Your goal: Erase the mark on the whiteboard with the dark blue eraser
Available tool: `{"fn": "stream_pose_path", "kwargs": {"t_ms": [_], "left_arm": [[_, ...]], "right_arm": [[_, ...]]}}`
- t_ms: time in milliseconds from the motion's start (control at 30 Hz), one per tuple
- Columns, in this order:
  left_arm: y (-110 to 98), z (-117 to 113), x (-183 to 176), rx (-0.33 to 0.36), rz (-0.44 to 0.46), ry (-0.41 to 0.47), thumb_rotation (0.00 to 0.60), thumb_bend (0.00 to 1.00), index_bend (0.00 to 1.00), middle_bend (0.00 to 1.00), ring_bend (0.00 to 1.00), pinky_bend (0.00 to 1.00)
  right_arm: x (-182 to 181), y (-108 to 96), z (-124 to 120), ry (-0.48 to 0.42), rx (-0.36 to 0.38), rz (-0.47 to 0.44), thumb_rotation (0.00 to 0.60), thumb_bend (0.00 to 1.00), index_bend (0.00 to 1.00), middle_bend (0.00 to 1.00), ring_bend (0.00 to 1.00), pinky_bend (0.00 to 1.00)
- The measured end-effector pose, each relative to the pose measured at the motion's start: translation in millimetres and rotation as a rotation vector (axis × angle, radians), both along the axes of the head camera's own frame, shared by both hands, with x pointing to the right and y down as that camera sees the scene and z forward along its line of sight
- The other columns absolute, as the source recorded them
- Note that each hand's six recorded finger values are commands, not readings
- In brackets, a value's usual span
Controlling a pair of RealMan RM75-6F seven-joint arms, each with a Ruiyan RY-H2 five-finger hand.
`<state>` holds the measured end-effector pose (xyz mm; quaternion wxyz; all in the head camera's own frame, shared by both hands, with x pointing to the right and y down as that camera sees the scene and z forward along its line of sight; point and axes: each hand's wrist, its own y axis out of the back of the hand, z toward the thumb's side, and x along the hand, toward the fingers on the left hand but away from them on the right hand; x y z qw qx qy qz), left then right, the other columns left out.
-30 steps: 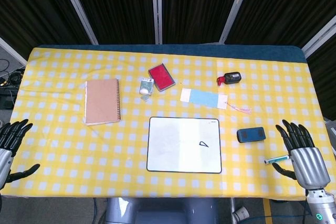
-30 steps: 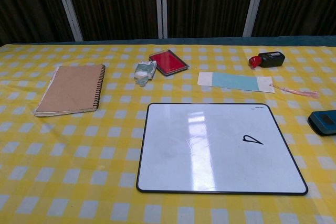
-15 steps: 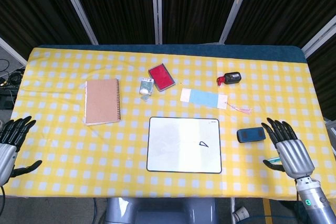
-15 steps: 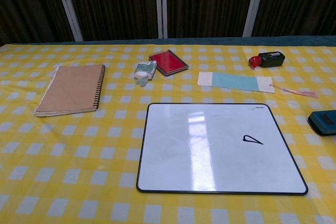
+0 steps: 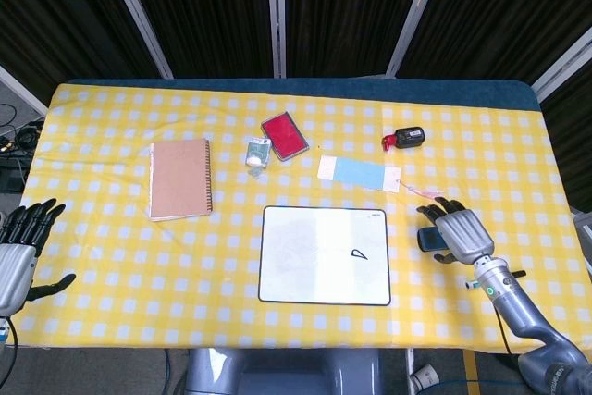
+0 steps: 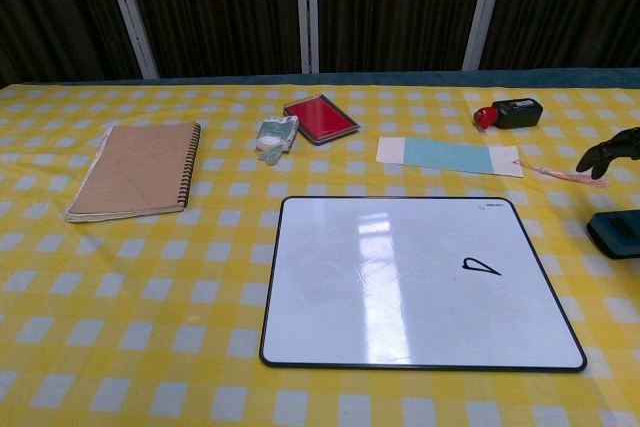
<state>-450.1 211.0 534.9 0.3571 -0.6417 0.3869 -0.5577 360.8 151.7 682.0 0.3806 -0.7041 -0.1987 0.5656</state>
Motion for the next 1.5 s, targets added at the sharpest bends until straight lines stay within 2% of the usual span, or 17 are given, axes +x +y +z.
{"fn": "stream_pose_path", "kwargs": {"t_ms": [300,533,800,1033,1200,1400,1500], "left_arm": [[-3,7,-3,-0.013,-0.01,-0.019,0.6,0.0,0.0,0.0,0.0,0.0],[-2,5,-1,-0.011,-0.003,-0.013,0.6,0.0,0.0,0.0,0.0,0.0],[-2,4,-1,-0.01,-0.003,-0.005,0.6,0.0,0.0,0.0,0.0,0.0],[-1,6,1,-0.016,0.006,-0.005,0.6,0.0,0.0,0.0,0.0,0.0],[-2,5,0,-0.015,0.003,-0.006,0.6,0.0,0.0,0.0,0.0,0.0],[-3,6,1,-0.019,0.002,-0.004,0.6,0.0,0.0,0.0,0.0,0.0],[-3,8,2,-0.023,0.004,-0.005,0.6,0.0,0.0,0.0,0.0,0.0]], "right_arm": [[13,-1,12,0.062,-0.02,-0.039,0.6,0.0,0.26,0.27,0.14,0.24],[22,3,20,0.102,0.005,-0.084,0.6,0.0,0.3,0.32,0.19,0.27],[32,6,31,0.115,0.038,-0.108,0.6,0.12,0.35,0.39,0.27,0.35],[27,7,37,0.082,0.045,-0.113,0.6,0.25,0.45,0.48,0.36,0.42],[21,3,32,0.039,0.061,-0.096,0.6,0.33,0.46,0.49,0.38,0.43],[-2,-5,15,-0.068,0.085,-0.074,0.6,0.48,0.46,0.49,0.38,0.44],[-23,-8,6,-0.131,0.083,-0.08,0.6,0.52,0.46,0.5,0.38,0.44]]}}
